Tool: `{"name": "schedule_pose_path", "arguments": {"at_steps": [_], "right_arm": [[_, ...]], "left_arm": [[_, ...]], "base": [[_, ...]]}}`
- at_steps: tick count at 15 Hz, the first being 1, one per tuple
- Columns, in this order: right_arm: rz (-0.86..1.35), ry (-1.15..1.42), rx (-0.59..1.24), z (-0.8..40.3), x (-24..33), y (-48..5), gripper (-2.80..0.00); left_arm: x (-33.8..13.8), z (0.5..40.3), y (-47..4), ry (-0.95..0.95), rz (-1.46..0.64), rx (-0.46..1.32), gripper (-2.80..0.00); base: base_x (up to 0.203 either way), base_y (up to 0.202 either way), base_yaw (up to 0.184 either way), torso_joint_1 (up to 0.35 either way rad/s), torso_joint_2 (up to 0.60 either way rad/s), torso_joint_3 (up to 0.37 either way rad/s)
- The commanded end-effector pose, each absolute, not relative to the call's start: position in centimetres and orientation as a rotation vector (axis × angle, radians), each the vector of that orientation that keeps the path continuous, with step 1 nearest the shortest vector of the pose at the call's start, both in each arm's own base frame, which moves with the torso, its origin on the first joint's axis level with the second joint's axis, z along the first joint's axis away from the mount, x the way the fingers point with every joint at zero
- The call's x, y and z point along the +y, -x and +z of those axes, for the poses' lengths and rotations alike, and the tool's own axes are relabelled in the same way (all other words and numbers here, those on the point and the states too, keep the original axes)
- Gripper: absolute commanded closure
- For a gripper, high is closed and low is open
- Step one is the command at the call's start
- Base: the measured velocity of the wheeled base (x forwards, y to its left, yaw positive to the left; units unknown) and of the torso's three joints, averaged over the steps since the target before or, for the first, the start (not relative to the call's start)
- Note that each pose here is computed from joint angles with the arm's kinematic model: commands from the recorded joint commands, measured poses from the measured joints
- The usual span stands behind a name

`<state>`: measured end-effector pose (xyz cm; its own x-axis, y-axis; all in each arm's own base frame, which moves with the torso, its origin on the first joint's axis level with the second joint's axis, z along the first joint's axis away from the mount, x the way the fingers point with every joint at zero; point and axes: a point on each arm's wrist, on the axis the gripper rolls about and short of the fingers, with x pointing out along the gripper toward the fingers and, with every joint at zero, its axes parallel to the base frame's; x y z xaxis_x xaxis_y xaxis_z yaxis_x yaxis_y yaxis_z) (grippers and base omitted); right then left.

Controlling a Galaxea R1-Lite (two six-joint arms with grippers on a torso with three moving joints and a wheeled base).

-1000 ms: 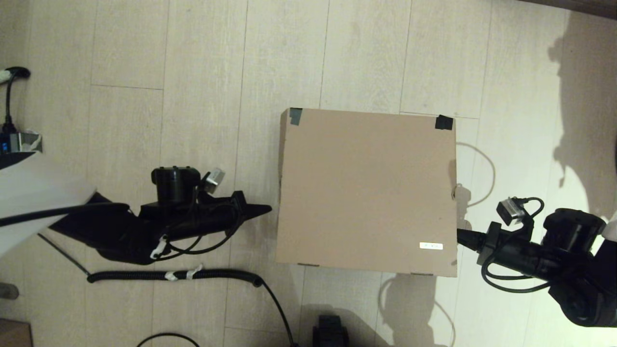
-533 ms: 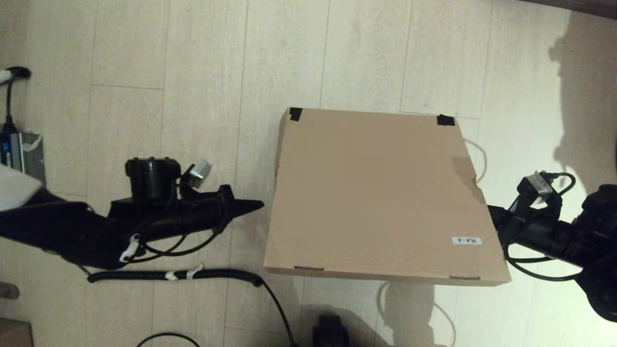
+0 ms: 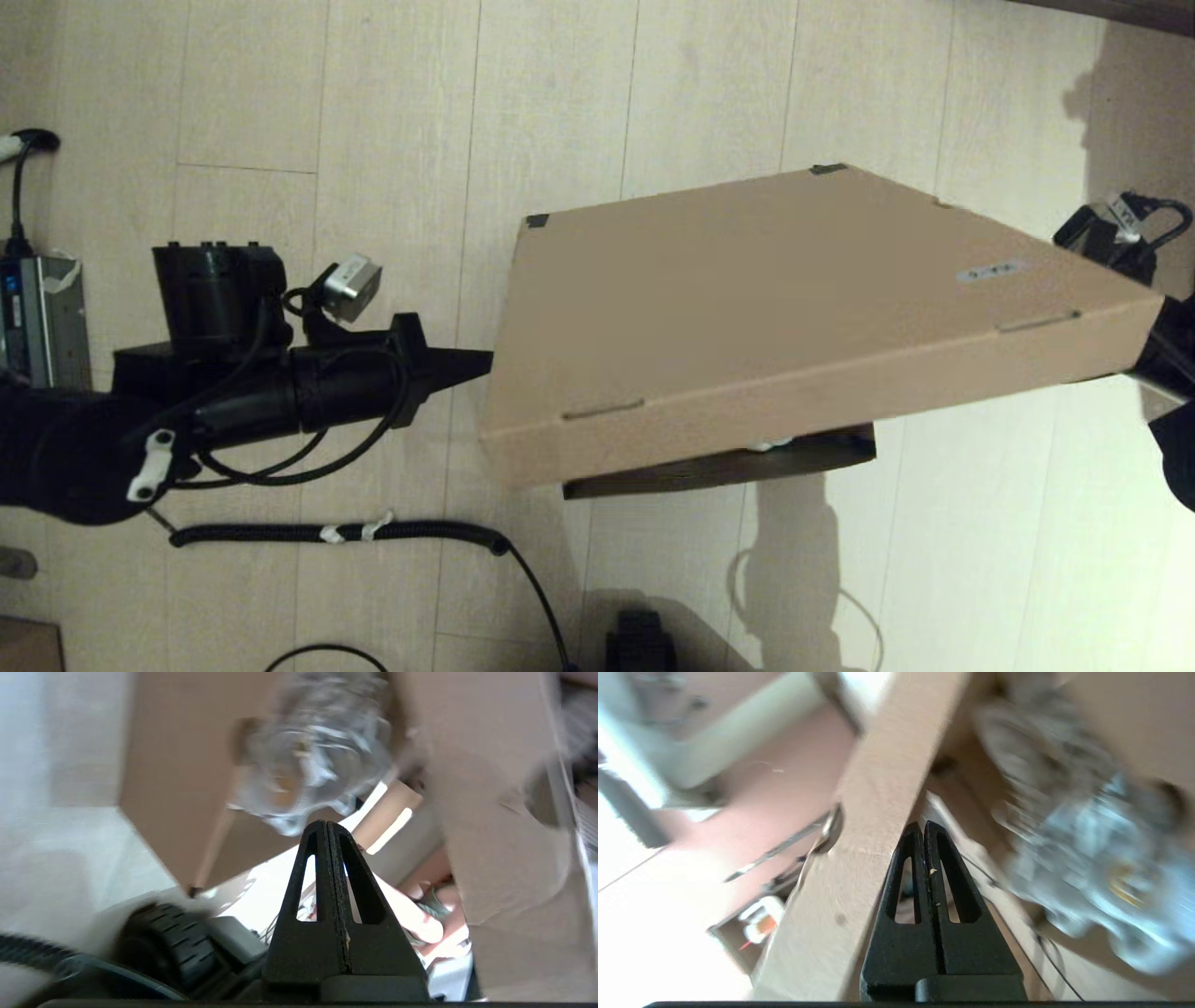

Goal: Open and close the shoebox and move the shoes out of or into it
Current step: Open the shoe box

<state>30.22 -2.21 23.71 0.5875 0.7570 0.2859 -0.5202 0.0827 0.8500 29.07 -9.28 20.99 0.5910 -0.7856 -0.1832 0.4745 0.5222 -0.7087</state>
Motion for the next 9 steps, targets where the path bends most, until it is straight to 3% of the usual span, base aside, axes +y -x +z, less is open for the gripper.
{"name": "schedule_pose_path", "arguments": {"at_steps": [1, 6, 9], "right_arm": [[1.018, -1.110, 0.206, 25.9, -2.2, -30.2, 0.00], [1.028, -1.122, 0.174, 27.0, -2.2, -30.1, 0.00], [1.009, -1.139, 0.195, 26.2, -2.3, -30.0, 0.00]], "left_arm": [[-10.0, 22.9, -27.9, 0.645, -0.855, 0.478, 0.00], [-13.3, 25.1, -26.6, 0.619, -0.988, 0.443, 0.00], [-14.0, 27.0, -28.3, 0.619, -0.946, 0.343, 0.00]], "base": [[0.000, 0.000, 0.000, 0.000, 0.00, 0.000], [0.000, 0.000, 0.000, 0.000, 0.00, 0.000], [0.000, 0.000, 0.000, 0.000, 0.00, 0.000]]}}
